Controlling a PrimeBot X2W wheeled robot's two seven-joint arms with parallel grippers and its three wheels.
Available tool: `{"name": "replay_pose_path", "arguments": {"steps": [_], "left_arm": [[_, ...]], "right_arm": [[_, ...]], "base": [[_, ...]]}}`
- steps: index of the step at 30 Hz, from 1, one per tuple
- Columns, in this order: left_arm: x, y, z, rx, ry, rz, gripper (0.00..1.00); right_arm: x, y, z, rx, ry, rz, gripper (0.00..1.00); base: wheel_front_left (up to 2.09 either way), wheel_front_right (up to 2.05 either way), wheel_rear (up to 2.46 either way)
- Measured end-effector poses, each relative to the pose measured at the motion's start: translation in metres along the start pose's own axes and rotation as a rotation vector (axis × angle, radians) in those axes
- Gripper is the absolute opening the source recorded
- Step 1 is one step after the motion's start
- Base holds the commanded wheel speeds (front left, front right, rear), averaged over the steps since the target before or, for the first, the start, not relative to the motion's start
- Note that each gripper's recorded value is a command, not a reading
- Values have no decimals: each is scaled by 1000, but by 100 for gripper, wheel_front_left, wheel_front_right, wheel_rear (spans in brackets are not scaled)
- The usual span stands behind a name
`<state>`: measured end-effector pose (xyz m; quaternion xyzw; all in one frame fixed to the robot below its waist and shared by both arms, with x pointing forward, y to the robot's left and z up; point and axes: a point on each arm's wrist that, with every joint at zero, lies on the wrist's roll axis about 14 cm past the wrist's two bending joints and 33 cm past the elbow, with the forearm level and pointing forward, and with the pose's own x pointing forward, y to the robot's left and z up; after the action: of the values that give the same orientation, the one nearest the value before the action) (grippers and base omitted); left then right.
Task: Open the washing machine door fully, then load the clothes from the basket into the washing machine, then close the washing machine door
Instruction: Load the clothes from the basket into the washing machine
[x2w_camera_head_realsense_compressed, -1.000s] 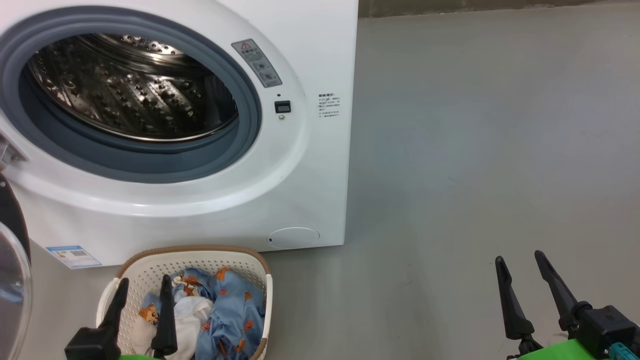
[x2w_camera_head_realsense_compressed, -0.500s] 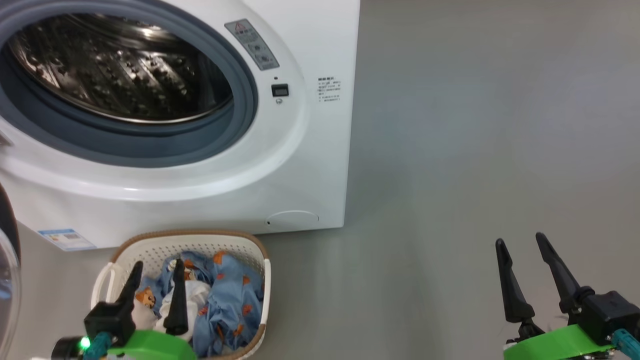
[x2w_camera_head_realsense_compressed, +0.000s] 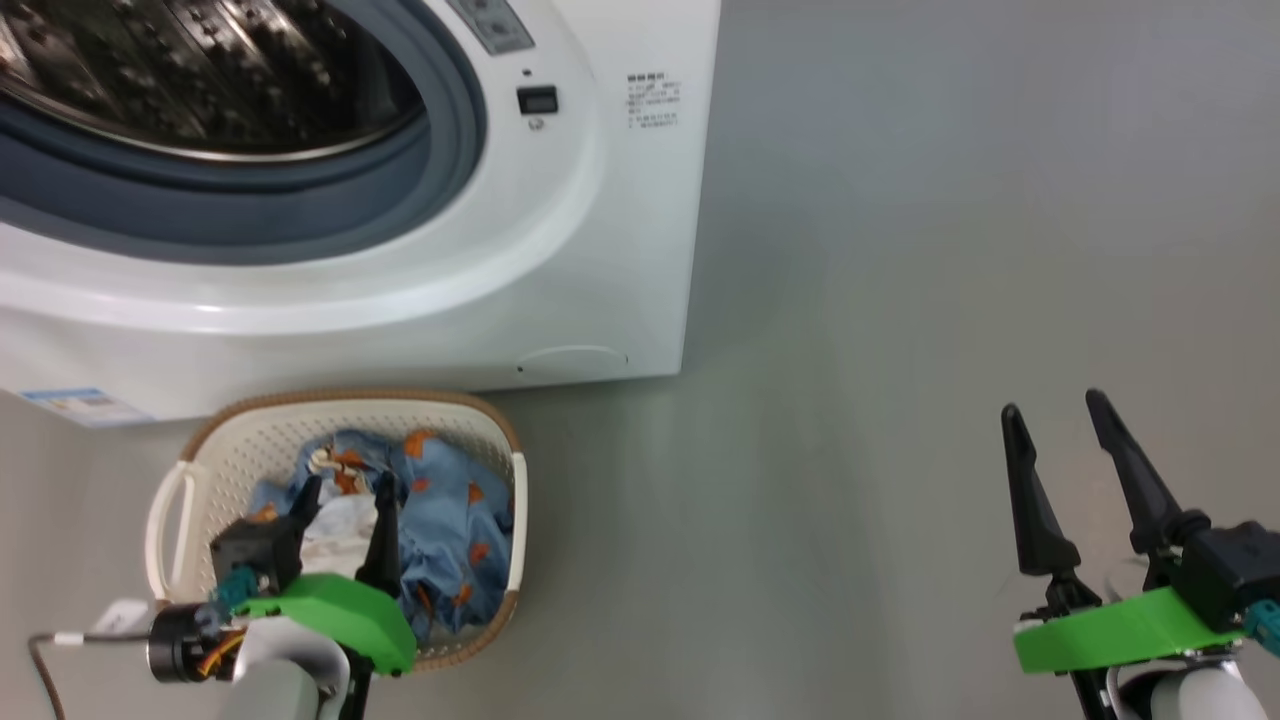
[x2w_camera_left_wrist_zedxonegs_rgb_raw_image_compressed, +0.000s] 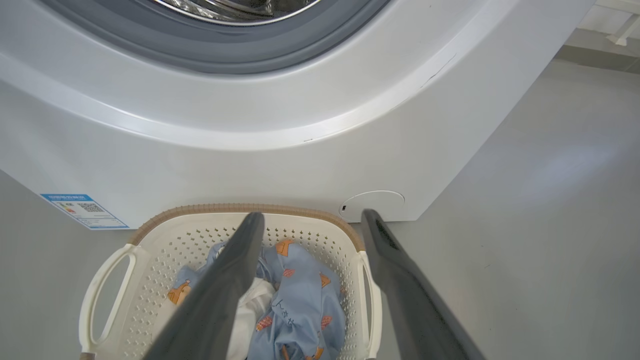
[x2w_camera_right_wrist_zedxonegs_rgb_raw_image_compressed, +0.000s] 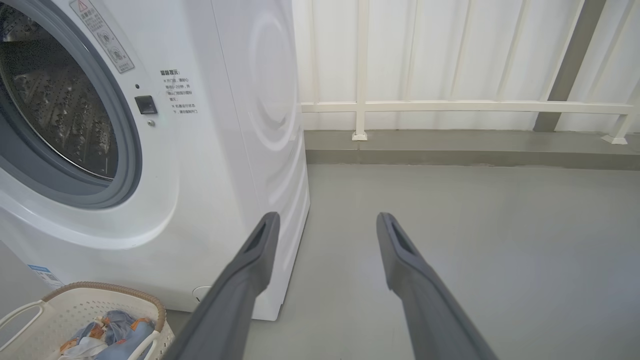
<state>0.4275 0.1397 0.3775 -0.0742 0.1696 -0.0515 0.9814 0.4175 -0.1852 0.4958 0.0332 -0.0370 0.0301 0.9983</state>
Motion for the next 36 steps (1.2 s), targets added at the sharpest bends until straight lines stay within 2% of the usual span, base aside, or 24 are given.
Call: {"name": "replay_pose_path", "arguments": {"steps": [12, 21, 27, 36], "left_arm": [[42, 5, -83, -63, 301, 6, 100], [75, 5, -121, -68, 411, -4, 100], [93, 13, -161, -149, 492, 37, 100], [101, 26, -202, -189, 572, 83, 100]], "right_arm": [[35, -4, -33, -14, 49, 19, 100], [57, -11, -66, -10, 92, 17, 100], [72, -18, -95, -19, 125, 16, 100], [73, -24, -128, -27, 181, 13, 100]], "base": [[0, 0, 0], [0, 0, 0], [0, 0, 0], [0, 0, 0]]}}
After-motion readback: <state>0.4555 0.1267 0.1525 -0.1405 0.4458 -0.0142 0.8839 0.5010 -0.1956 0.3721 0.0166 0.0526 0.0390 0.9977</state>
